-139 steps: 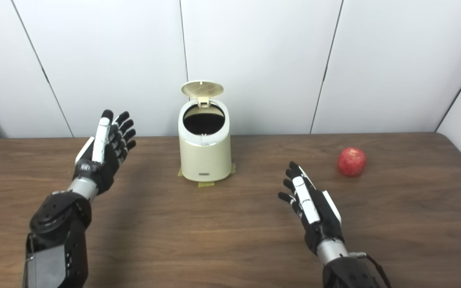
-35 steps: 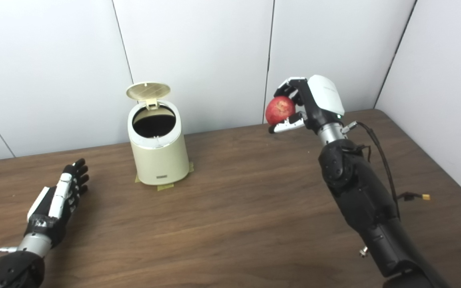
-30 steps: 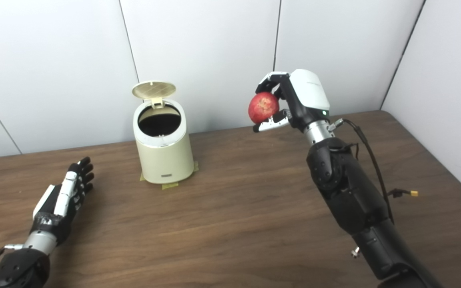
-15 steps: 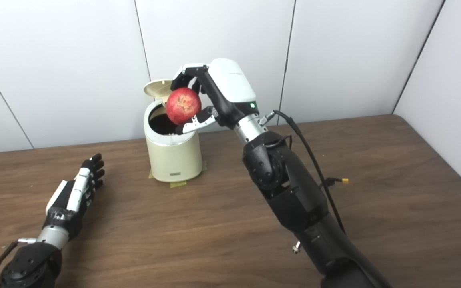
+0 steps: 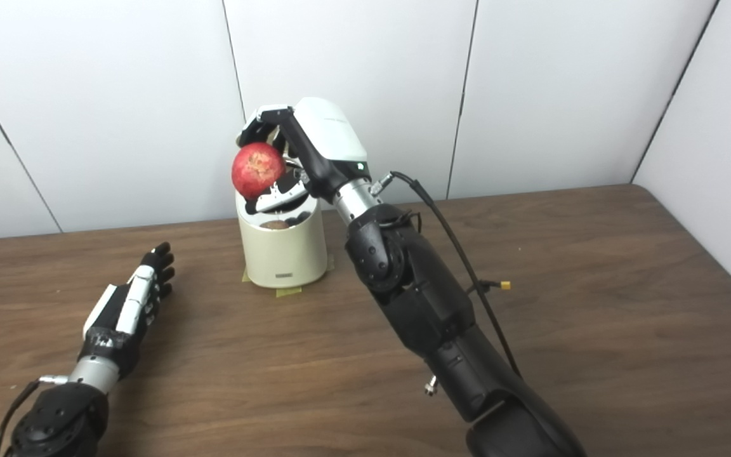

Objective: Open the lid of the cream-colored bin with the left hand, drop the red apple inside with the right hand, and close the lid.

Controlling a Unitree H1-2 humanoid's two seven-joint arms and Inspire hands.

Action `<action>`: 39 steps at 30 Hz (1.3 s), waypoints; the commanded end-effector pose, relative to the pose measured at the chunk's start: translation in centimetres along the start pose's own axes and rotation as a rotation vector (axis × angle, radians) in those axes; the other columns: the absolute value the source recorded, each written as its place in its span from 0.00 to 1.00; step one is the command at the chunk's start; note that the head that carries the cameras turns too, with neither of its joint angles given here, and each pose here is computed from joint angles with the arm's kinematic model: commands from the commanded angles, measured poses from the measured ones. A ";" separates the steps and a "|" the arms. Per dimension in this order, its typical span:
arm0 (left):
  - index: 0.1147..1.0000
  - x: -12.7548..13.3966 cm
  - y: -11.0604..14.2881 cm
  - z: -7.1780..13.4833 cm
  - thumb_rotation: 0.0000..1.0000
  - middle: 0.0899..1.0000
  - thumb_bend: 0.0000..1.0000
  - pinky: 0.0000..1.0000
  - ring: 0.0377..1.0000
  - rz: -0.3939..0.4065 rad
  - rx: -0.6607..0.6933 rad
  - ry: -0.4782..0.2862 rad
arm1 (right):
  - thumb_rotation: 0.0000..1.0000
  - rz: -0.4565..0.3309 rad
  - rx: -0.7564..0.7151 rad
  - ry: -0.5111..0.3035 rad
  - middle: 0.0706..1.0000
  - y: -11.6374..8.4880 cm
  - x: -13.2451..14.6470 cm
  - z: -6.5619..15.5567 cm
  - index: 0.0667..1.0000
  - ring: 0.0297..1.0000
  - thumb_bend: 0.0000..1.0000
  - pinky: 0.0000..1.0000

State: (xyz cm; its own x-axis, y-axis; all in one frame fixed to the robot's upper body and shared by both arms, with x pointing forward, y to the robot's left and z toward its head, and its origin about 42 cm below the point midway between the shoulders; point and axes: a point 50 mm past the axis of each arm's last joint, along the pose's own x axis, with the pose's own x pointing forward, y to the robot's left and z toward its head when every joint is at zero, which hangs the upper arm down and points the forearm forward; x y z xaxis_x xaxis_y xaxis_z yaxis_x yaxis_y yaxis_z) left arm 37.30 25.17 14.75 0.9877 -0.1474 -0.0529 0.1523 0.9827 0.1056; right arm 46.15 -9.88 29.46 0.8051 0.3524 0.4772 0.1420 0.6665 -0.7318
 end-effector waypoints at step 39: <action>1.00 -0.3 -0.3 1.4 0.97 1.00 0.61 1.00 1.00 0.010 0.002 -0.030 | 0.00 -0.066 0.023 0.016 0.46 -1.7 3.6 -1.5 0.47 0.40 0.50 0.34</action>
State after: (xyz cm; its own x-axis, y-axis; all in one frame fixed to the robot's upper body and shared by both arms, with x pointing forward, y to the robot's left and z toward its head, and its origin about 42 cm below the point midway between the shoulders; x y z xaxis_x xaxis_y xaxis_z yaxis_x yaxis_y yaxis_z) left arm 36.52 24.77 14.83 0.9896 -0.1293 -0.0635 0.1349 0.9864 0.0935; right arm 49.26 -10.68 28.30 0.8550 0.2978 0.4245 0.1169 0.6870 -0.7172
